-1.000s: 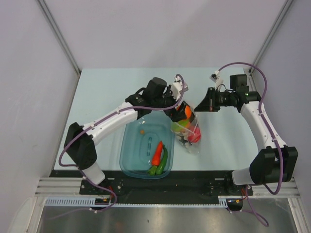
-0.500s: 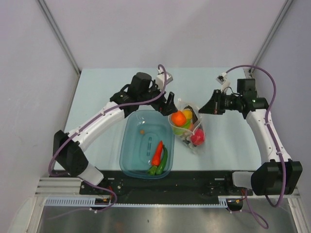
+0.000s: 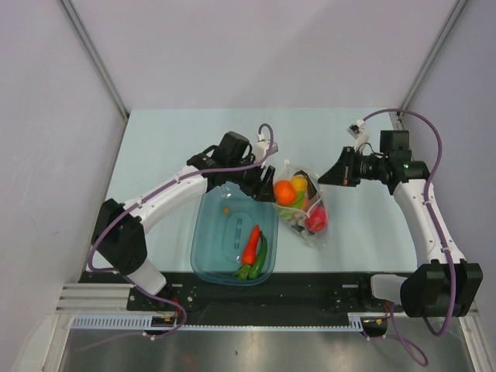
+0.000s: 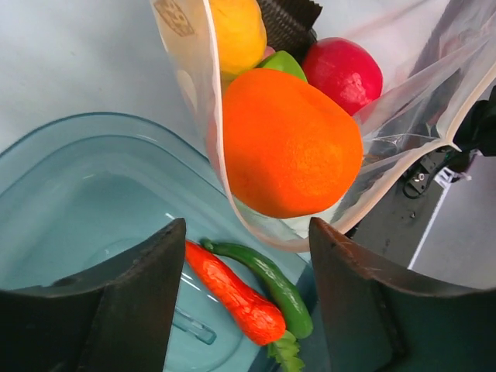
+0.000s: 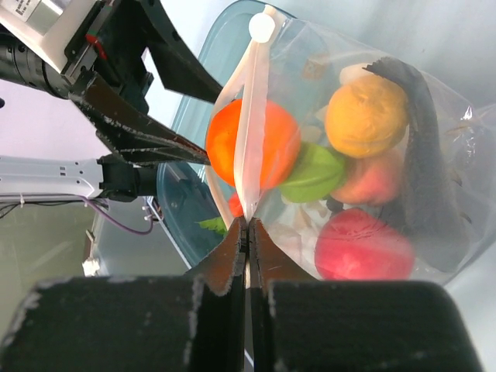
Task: Place the food in the zip-top bag and seal the zipper
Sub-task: Adjust the zipper food storage bag at the center of the board.
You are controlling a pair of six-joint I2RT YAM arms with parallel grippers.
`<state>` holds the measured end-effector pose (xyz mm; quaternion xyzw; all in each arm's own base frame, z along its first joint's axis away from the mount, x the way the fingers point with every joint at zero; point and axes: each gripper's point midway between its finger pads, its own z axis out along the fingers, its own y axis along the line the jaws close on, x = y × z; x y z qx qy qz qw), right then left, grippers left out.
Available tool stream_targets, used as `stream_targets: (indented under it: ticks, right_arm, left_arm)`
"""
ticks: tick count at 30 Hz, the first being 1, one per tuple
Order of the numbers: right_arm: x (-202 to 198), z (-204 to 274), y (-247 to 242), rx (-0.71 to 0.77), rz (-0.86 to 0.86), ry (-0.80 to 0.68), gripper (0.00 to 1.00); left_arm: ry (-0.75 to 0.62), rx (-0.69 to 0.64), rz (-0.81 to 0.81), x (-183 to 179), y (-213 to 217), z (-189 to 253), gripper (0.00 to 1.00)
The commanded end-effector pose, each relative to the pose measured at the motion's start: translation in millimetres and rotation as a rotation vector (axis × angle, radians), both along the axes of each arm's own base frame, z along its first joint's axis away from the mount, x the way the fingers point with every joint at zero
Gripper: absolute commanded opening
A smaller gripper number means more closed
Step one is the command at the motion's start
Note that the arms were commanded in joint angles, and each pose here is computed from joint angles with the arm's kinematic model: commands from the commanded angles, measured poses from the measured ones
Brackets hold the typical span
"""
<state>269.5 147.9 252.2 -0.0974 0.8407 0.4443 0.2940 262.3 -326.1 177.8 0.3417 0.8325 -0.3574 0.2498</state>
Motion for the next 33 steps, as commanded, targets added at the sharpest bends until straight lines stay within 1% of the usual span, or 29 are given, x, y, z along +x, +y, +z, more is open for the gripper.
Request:
stream_targets:
  ticks: [1,3,4,5,6,8,9,11,12,15,17,18,20,22,23,24,26,27,28,29,31,33]
  right_arm:
    - [-1,14,2,0.029,0.014,-0.054,0.0]
    - [-1,11,2,0.029,0.015,-0.05,0.0]
    - [-2,12,3,0.031,0.015,-0.049,0.0]
    - [-3,12,3,0.032,0.017,-0.051,0.0]
    - [-4,11,3,0.032,0.017,-0.05,0.0]
    - [-5,13,2,0.029,0.016,-0.061,0.0]
    - [-6,14,2,0.024,0.018,-0.069,0.0]
    - [-5,26,-8,0.013,-0.011,-0.098,0.0]
    - [-9,33,-11,0.01,-0.019,-0.12,0.0]
    - [-17,45,-16,-0.006,-0.039,-0.162,0.0]
    - [-22,39,-18,-0.014,-0.06,-0.14,0.0]
    - [-24,39,-18,-0.016,-0.069,-0.149,0.0]
    - [-25,18,-22,-0.04,-0.103,-0.1,0.0]
    - [-30,13,-24,-0.048,-0.105,-0.078,0.0]
    - [-33,12,-24,-0.048,-0.105,-0.073,0.0]
    - [-35,12,-24,-0.054,-0.101,-0.079,0.0]
    - [-38,15,-27,-0.074,-0.102,-0.102,0.0]
    - [-42,12,-29,-0.087,-0.101,-0.085,0.0]
    - [-44,10,-33,-0.116,-0.102,-0.1,0.0]
    - [-46,6,-35,-0.13,-0.105,-0.095,0.0]
    - [-48,-8,-38,-0.148,-0.122,-0.055,0.0]
    - [-42,-16,-38,-0.135,-0.15,-0.041,0.0]
  left_arm:
    - [-0.005,-0.078,-0.034,-2,-13,15,0.59]
    - [0.011,-0.089,-0.042,0,-18,14,0.51]
    - [0.0,-0.106,-0.044,4,-23,21,0.41]
    - [0.0,-0.11,-0.047,7,-27,20,0.36]
    - [-0.027,-0.133,-0.052,11,-33,32,0.23]
    - [-0.071,-0.16,-0.091,12,-48,48,0.06]
    - [-0.154,-0.197,-0.116,19,-58,79,0.0]
    - [-0.207,-0.223,-0.167,11,-72,107,0.0]
    - [-0.274,-0.255,-0.194,12,-80,133,0.0]
    - [-0.313,-0.267,-0.227,5,-88,147,0.0]
    - [-0.308,-0.259,-0.231,4,-88,142,0.0]
    - [-0.295,-0.231,-0.228,5,-87,127,0.0]
    - [-0.272,-0.173,-0.19,13,-84,111,0.0]
    - [-0.278,-0.18,-0.2,12,-82,117,0.0]
    - [-0.32,-0.16,-0.186,19,-80,116,0.0]
    - [-0.332,-0.14,-0.18,22,-78,106,0.0]
    - [-0.317,-0.083,-0.149,37,-71,84,0.0]
    - [-0.271,-0.086,-0.131,40,-67,79,0.0]
    - [-0.242,-0.108,-0.1,54,-55,79,0.0]
    - [-0.176,-0.146,-0.062,55,-54,81,0.0]
    - [-0.19,-0.17,-0.077,53,-58,85,0.0]
    - [-0.209,-0.202,-0.179,31,-70,92,0.0]
